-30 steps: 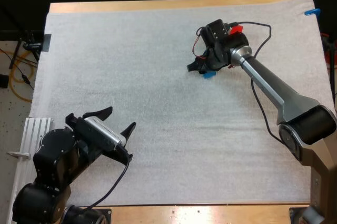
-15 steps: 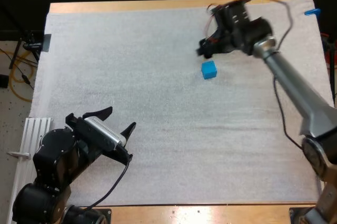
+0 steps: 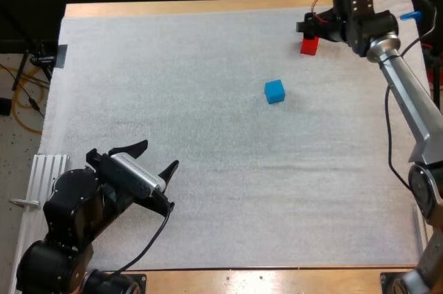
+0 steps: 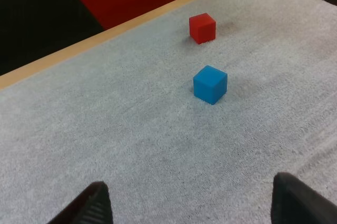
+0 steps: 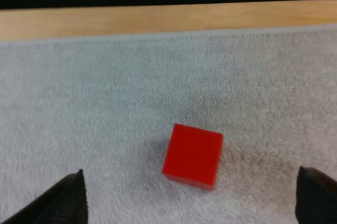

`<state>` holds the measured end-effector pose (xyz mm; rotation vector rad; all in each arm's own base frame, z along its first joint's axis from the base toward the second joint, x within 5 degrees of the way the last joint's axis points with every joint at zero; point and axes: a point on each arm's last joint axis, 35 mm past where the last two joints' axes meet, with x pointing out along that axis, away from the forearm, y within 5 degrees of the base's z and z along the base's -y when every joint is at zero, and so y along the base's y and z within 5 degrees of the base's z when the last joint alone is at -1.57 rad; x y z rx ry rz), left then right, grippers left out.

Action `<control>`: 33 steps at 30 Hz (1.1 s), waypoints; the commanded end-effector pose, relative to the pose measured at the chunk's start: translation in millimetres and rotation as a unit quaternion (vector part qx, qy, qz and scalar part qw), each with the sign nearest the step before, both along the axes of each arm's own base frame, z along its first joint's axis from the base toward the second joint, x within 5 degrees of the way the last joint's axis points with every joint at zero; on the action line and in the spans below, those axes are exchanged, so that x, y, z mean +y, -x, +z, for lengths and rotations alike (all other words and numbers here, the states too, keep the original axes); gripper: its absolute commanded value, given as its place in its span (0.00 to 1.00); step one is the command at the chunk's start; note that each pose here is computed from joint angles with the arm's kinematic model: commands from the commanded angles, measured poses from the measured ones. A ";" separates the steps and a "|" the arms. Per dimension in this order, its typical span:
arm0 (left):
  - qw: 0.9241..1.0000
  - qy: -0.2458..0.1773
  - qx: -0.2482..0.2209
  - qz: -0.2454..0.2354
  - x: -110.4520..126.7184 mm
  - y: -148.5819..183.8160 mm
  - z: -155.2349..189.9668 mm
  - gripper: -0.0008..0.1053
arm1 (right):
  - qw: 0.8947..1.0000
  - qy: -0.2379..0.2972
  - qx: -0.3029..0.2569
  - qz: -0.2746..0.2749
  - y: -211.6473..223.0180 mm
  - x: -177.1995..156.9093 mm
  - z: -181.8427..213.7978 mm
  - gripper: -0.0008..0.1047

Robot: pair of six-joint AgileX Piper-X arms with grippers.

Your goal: Stack red cube on blue cube

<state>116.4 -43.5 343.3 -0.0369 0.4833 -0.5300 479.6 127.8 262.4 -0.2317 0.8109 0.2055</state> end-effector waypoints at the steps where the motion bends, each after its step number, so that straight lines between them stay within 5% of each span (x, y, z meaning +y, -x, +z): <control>1: 1.000 0.006 -0.005 0.000 -0.3 1.0 3.9 0.60 | 1.000 -0.007 -0.003 -0.013 -4.1 3.9 -6.9 0.74; 13: 1.000 0.017 0.002 0.006 -0.3 1.0 3.9 0.60 | 0.997 -0.026 0.015 -0.064 -28.1 9.2 -64.7 0.73; 33: 1.000 0.017 0.002 0.006 -0.3 1.0 3.9 0.60 | 0.997 -0.033 0.028 -0.056 -49.4 15.1 -97.5 0.73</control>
